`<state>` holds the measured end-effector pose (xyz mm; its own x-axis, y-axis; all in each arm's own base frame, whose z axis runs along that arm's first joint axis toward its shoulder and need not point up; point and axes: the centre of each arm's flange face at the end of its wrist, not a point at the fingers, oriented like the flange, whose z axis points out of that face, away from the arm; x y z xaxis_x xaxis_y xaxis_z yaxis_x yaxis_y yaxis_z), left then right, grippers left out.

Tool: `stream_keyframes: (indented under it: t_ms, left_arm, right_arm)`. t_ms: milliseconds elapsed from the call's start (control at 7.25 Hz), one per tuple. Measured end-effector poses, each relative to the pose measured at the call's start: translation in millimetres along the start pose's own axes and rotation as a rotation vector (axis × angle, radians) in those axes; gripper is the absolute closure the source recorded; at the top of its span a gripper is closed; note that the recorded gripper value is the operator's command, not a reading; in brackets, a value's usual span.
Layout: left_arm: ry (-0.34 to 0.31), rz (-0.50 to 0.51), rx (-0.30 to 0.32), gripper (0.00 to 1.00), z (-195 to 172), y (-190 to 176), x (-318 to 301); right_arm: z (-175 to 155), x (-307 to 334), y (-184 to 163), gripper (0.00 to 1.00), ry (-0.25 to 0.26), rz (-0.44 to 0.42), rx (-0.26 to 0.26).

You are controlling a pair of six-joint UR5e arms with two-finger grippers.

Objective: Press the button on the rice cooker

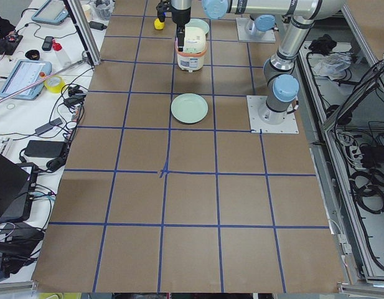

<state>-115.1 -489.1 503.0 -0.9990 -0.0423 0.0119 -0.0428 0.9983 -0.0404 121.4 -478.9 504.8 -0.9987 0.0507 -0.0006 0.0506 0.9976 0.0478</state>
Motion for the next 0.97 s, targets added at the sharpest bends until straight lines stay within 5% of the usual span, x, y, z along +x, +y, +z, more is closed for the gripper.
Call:
stream_keyframes:
  t_ms: [828, 966]
  left_arm:
    - [0.0, 0.001, 0.0, 0.0, 0, 0, 0]
    - [0.0, 0.0, 0.0, 0.0, 0, 0, 0]
  right_arm:
    - [-13, -1, 5, 0.0, -0.001, -0.002, 0.013]
    - [-12, -1, 6, 0.17, -0.001, -0.002, 0.005]
